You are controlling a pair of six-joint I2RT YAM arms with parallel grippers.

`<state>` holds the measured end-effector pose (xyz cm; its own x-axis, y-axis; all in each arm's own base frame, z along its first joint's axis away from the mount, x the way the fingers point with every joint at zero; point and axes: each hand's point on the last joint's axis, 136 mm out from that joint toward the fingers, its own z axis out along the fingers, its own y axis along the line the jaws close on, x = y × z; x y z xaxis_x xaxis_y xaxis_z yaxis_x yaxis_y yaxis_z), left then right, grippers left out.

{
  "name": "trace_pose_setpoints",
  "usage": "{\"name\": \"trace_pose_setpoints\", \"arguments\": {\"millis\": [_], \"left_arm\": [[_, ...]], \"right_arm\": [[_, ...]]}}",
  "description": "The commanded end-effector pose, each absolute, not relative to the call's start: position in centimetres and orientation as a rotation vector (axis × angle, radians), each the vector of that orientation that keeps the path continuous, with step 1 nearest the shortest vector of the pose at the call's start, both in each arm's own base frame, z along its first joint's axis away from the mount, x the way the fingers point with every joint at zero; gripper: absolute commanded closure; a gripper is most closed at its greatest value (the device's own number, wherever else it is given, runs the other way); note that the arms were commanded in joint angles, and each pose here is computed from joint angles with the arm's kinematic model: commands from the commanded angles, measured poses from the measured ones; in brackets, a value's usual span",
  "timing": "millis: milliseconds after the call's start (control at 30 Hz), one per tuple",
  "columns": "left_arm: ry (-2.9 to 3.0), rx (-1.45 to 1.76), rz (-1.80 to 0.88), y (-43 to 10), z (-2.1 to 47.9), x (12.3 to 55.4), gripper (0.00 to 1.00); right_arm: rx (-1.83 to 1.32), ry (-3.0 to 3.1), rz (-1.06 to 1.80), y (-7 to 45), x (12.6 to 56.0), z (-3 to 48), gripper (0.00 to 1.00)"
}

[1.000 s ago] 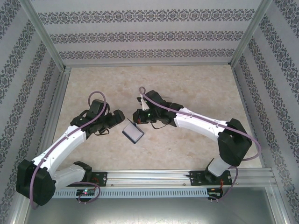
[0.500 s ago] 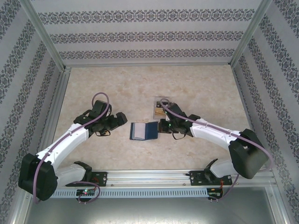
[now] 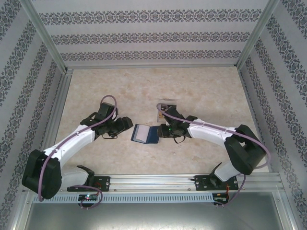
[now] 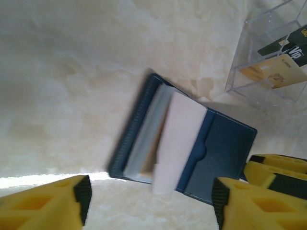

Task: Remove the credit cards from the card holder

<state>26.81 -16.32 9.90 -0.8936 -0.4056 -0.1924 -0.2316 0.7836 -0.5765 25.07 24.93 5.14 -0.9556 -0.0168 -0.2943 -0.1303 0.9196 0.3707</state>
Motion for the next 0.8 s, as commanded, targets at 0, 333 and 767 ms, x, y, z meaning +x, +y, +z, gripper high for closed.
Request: {"name": "trace_pose_setpoints", "arguments": {"millis": [0,333,767], "left_arm": [[2.646,-0.421,-0.904,-18.4,10.1,27.4,0.4],[2.757,-0.351,-0.901,-21.2,6.2,27.7,0.4],[2.784,-0.224,-0.936,-25.1,5.8,27.8,0.39]], "right_arm": [[-0.167,2.812,0.515,25.4,25.4,4.6,0.75],[-0.205,2.831,0.486,25.8,25.8,3.6,0.85],[-0.195,2.837,0.506,25.9,25.5,3.3,0.85]]}}
